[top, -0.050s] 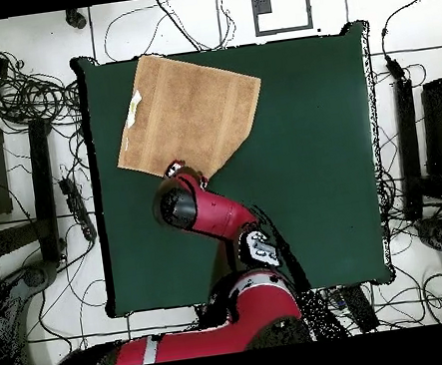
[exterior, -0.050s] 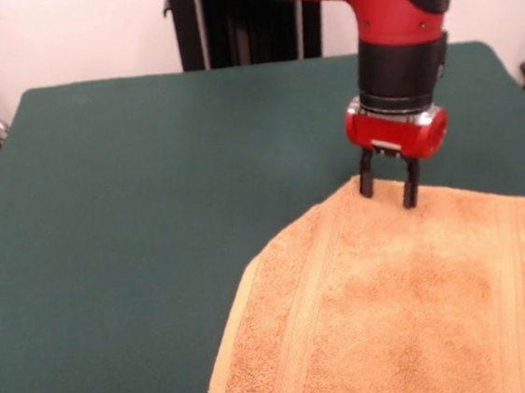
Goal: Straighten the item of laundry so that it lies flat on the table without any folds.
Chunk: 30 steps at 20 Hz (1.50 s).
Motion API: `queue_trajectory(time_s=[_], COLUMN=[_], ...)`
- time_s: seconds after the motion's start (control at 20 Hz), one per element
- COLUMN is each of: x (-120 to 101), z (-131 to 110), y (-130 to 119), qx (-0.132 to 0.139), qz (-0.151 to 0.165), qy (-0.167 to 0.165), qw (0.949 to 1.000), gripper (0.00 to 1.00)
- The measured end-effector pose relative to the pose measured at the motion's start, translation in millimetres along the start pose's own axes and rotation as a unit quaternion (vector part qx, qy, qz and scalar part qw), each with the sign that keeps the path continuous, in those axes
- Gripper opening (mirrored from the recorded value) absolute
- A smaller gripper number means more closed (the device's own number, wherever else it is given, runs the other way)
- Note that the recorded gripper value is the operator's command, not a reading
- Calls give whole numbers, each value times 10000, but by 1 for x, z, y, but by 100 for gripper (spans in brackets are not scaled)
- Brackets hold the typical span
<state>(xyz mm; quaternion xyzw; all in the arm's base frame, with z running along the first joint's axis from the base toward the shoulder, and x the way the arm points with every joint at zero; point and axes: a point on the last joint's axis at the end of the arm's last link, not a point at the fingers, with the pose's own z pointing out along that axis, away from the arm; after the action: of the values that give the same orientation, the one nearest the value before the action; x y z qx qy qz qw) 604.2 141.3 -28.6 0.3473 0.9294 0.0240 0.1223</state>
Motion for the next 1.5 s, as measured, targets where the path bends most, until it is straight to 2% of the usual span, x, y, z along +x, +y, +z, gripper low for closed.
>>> queue_trajectory(time_s=[0.15, 0.35, 0.55, 0.65, 0.85, 1.1, 1.5], x=[-12, -46, -74, -80, -81, -74, -55], z=[-17, -44, -51, -50, -44, -39, -27], y=[-10, -41, -70, -77, -84, -80, -74], qx=[-13, -8, 34, 47, 58, 30, 17], qz=[22, 146, 309, 341, 326, 263, 128], qy=[-53, -195, -290, -322, -391, -465, -486], qw=[10000, 9997, 9991, 9989, 9987, 9986, 9987], gripper=[100, 100, 100, 100, 100, 100, 100])
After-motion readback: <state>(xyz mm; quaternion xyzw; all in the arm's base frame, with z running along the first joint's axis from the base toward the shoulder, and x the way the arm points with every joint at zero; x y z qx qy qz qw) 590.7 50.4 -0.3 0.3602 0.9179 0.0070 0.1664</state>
